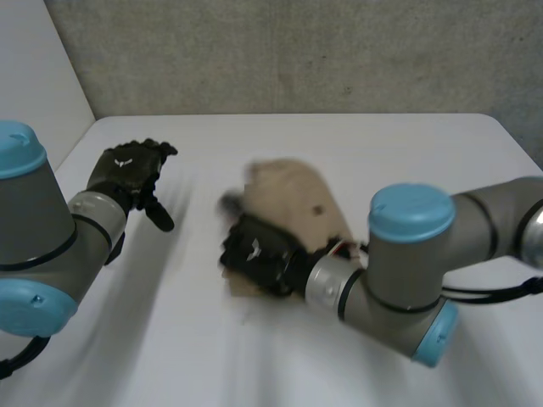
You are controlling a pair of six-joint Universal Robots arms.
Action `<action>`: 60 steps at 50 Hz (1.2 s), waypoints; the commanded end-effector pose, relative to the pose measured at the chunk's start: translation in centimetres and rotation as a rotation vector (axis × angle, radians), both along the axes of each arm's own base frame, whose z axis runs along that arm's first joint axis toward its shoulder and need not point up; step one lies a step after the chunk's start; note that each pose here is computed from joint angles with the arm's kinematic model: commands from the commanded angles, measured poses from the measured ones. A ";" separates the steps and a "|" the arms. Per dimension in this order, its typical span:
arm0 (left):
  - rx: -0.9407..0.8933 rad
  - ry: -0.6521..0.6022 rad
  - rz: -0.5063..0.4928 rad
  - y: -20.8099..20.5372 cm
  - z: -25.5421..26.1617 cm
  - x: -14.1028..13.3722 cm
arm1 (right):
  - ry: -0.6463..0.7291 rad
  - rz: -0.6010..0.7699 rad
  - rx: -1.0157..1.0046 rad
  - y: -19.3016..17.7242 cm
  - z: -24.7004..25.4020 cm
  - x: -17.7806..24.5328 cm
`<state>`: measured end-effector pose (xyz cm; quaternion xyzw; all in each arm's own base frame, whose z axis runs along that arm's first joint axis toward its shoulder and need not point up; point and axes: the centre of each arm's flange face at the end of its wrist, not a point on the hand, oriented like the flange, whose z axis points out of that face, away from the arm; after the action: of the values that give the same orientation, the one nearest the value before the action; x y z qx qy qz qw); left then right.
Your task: Fold the shorts.
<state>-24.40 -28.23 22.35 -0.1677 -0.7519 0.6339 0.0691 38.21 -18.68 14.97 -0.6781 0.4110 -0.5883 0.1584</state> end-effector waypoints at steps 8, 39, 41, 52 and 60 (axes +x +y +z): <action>-0.143 0.062 -0.071 -1.1 4.1 -3.4 | -0.424 -0.242 0.456 -4.9 9.1 -2.9; 0.159 -0.023 -0.046 2.6 -6.0 -8.4 | -0.260 -0.606 0.584 -9.7 1.7 -4.9; 0.173 -0.032 -0.015 1.3 -6.8 -7.7 | -0.255 -0.608 0.584 -9.6 1.7 -5.0; 0.178 -0.109 0.004 -1.3 -9.2 -7.4 | -0.229 -0.614 0.556 -8.9 1.8 -5.6; 0.152 -0.067 -0.069 -2.4 -8.5 -8.3 | -0.224 -0.661 0.522 -9.3 1.6 -5.7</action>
<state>-31.84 -29.91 13.27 -0.1946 -0.8059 0.5571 0.0477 32.58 -27.58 16.70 -0.3871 0.7164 -0.5475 0.1930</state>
